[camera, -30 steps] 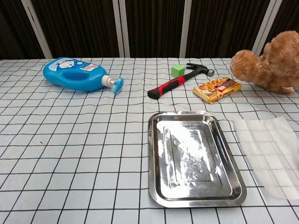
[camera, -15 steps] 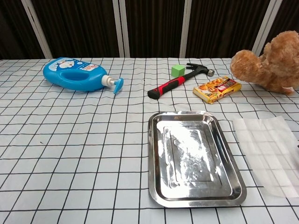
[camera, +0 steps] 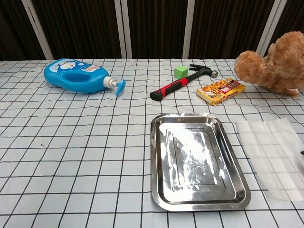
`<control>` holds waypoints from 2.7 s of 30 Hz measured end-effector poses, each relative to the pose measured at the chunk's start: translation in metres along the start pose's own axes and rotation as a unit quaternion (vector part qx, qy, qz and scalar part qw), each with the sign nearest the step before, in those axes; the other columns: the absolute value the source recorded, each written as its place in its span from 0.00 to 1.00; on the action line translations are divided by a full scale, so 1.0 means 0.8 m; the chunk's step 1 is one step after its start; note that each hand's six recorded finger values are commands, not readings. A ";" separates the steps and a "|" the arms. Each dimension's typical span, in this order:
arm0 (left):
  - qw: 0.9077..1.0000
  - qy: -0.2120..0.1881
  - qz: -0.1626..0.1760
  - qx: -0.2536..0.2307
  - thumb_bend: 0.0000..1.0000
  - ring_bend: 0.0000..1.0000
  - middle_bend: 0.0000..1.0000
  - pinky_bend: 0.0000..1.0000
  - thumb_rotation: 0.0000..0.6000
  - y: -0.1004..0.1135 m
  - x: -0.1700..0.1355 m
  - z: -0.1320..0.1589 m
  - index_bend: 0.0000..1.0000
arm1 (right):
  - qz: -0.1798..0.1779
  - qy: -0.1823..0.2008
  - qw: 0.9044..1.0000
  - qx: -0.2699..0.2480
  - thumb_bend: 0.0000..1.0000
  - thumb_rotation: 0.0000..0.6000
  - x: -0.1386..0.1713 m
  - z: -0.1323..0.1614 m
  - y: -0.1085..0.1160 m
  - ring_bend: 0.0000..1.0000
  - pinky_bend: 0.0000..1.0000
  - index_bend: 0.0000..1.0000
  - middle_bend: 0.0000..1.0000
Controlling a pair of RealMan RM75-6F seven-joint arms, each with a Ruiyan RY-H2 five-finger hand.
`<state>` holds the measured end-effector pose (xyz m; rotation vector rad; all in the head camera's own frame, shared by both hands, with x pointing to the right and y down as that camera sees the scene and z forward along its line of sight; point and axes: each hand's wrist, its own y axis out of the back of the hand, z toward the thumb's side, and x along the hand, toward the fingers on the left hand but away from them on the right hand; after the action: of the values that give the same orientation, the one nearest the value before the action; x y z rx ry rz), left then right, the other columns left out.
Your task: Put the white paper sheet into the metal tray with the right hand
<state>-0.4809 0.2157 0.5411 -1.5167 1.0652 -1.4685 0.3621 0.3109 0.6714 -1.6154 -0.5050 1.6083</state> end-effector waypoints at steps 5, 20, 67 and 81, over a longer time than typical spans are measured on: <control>1.000 -0.001 0.001 0.000 0.00 0.00 0.00 0.00 1.00 0.000 0.000 0.001 0.00 | -0.008 0.002 1.000 -0.004 0.40 1.00 -0.004 0.003 0.004 0.00 0.00 0.00 0.00; 1.000 0.000 -0.001 -0.003 0.00 0.00 0.00 0.00 1.00 0.000 -0.001 0.000 0.00 | -0.013 -0.002 1.000 -0.006 0.43 1.00 -0.016 0.009 0.007 0.00 0.00 0.00 0.00; 1.000 0.005 -0.005 -0.017 0.00 0.00 0.00 0.00 1.00 0.000 -0.002 -0.006 0.00 | -0.110 0.043 0.987 -0.107 0.56 1.00 -0.047 0.049 0.064 0.00 0.00 0.62 0.17; 1.000 0.003 -0.004 -0.016 0.00 0.00 0.00 0.00 1.00 0.000 -0.001 -0.005 0.00 | -0.174 0.065 0.955 -0.232 0.58 1.00 -0.042 0.052 0.142 0.00 0.00 0.64 0.18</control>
<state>-0.4851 0.2165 0.5408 -1.5403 1.0930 -1.4691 0.2904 0.2262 0.6125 -1.8259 -1.0937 1.1640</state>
